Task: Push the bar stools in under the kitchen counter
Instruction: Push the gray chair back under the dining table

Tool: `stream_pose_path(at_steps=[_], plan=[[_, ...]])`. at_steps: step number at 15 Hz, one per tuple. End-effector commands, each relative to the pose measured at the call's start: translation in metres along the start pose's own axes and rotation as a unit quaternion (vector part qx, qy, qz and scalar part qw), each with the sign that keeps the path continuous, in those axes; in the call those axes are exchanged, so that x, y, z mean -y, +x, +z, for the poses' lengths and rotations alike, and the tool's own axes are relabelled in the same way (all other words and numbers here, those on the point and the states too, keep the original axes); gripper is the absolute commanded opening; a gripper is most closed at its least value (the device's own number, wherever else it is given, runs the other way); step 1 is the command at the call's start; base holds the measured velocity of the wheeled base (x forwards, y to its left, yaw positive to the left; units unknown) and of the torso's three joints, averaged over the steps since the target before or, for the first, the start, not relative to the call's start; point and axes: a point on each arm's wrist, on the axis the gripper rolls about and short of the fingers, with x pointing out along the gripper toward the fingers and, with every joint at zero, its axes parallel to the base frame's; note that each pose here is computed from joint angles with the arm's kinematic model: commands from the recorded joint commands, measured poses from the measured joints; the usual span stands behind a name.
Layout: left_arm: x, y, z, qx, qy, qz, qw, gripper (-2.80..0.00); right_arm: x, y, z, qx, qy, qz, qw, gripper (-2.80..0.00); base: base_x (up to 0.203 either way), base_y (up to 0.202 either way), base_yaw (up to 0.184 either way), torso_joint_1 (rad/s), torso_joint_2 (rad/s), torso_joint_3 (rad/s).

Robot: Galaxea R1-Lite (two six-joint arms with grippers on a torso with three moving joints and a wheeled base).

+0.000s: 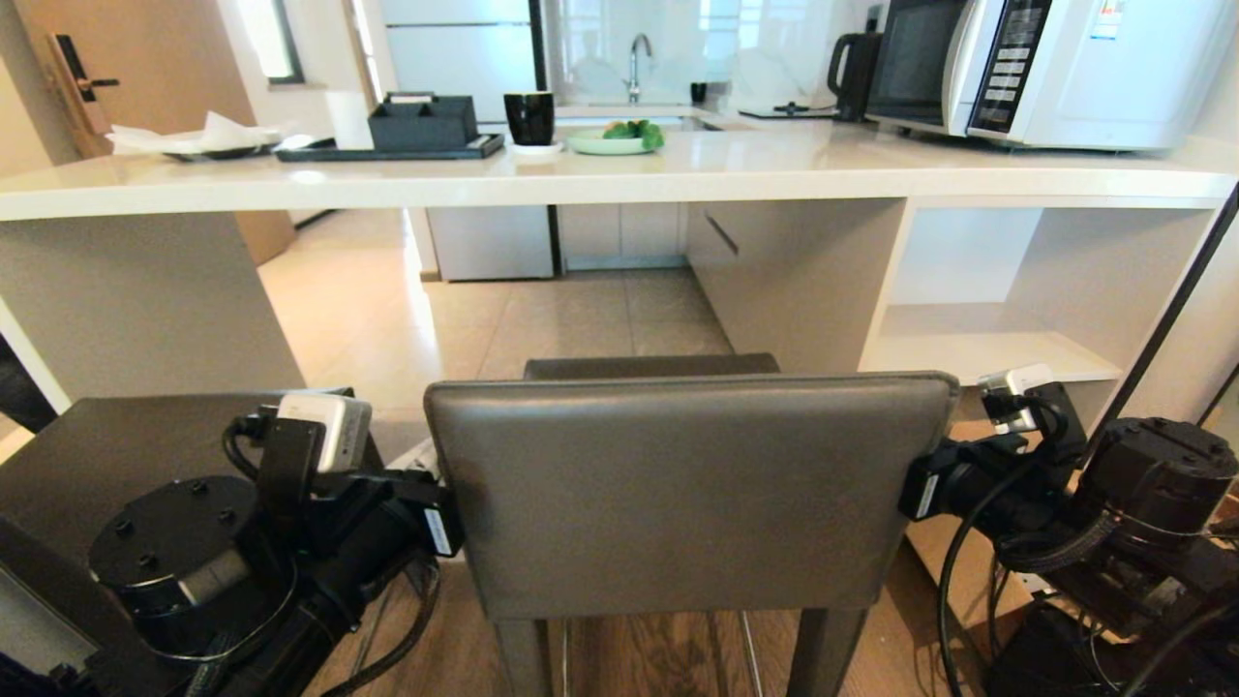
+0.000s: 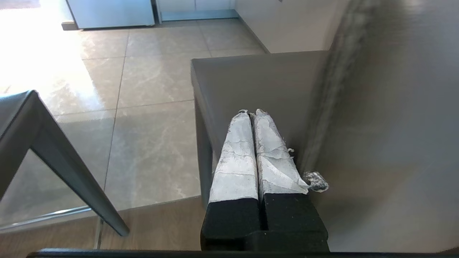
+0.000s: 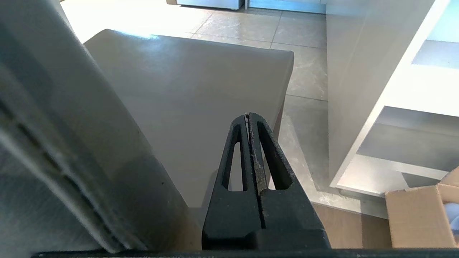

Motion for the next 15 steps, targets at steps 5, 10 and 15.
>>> stream_pose_path(at_steps=[5,10,15], plan=[[0.018,0.021,-0.017,-0.022,0.010,-0.022,0.9995,-2.80,-0.002,0.049,0.008,0.042,-0.003,0.006,0.999,-2.80,0.000,0.000,0.000,0.000,0.00,0.000],[0.025,0.034,-0.027,-0.033,0.022,-0.031,0.9987,-2.80,-0.001,0.057,0.009,0.033,-0.001,0.000,0.999,-2.80,0.000,0.000,0.000,0.000,0.00,0.000],[0.013,0.043,-0.034,-0.046,0.036,-0.012,0.9982,-2.80,-0.020,0.044,0.002,0.025,-0.004,0.028,0.999,-2.80,0.000,0.000,0.000,0.000,0.00,0.000]])
